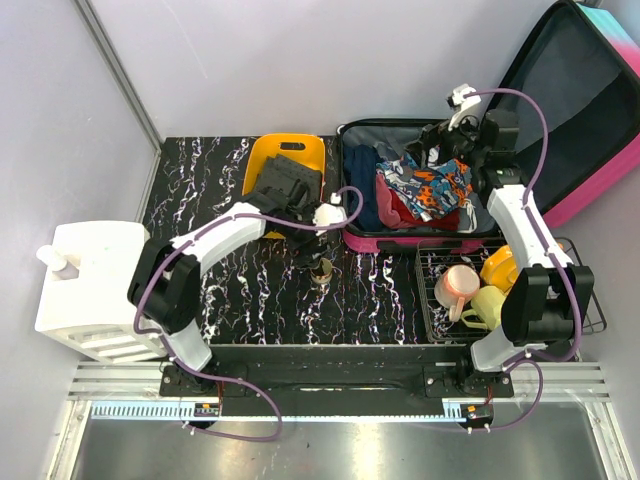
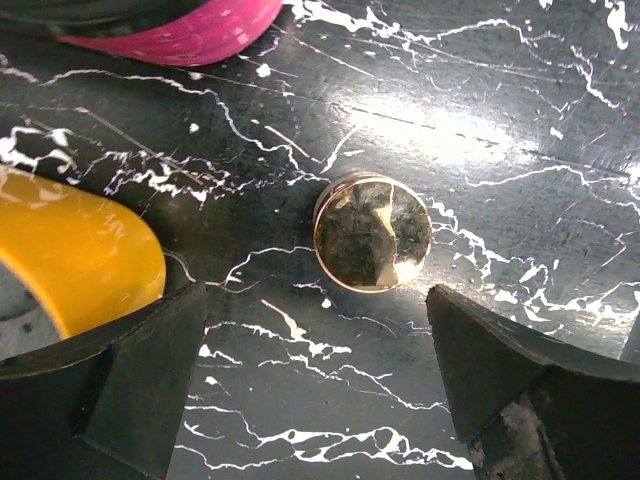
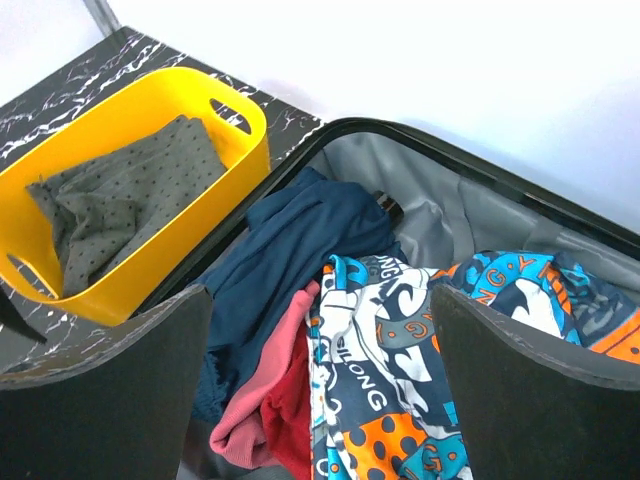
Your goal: Open, take out, and arrange the luggage
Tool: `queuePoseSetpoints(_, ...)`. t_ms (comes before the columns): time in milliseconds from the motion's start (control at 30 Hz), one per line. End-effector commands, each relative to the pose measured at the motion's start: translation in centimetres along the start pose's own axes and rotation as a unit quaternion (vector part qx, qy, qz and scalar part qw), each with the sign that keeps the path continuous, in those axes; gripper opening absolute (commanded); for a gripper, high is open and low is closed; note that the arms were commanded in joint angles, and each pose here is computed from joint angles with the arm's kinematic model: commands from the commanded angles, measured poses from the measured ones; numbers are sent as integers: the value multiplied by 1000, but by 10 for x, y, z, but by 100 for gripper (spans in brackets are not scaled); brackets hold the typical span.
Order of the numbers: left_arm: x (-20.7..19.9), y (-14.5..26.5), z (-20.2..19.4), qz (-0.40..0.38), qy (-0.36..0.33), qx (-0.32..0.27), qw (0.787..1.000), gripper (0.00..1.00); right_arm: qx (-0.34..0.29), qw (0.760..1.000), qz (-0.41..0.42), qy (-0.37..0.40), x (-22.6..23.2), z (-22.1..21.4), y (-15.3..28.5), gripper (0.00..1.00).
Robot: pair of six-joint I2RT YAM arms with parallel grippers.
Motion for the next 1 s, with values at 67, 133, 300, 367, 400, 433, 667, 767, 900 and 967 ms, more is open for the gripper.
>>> queuePoseSetpoints(67,8,-15,5,1,-74,25,997,96,-37,999,-10,-17,4,23,11,100)
queuePoseSetpoints(133,7,-20,6,-8,-80,21,997,96,-33,999,-6,-16,6,19,12,100)
queuePoseSetpoints(300,-4,-35,9,-34,-107,19,993,96,-30,999,-10,-15,5,17,12,100)
queuePoseSetpoints(367,-9,-41,10,-43,-115,22,992,96,-26,1000,-8,-13,5,15,12,100)
queuePoseSetpoints(400,-12,-44,8,-50,-115,24,992,96,-26,1000,-8,-12,5,16,12,100)
queuePoseSetpoints(433,-13,-46,8,-54,-116,22,992,96,-25,1000,-7,-11,6,16,12,100)
queuePoseSetpoints(667,-15,-54,6,-58,-118,31,991,93,-19,1000,-5,-19,5,11,11,100)
queuePoseSetpoints(767,-14,-54,3,-55,-123,40,990,87,-18,999,-4,-27,5,8,11,100)
queuePoseSetpoints(900,-14,-53,-2,-51,-126,51,989,77,-20,999,2,-36,6,6,10,100)
queuePoseSetpoints(967,-12,-53,-3,-40,-125,55,990,68,-21,999,2,-39,5,6,8,100)
Point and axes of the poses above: each gripper's point midway between its finger pads, its own y axis back along the fingers, its own x axis along the line the jaws close on, z = x × y, the point moved 3 cm from there along y, back along the fingers, and after that the axes turned 15 degrees about -y, right-handed, at the moved point
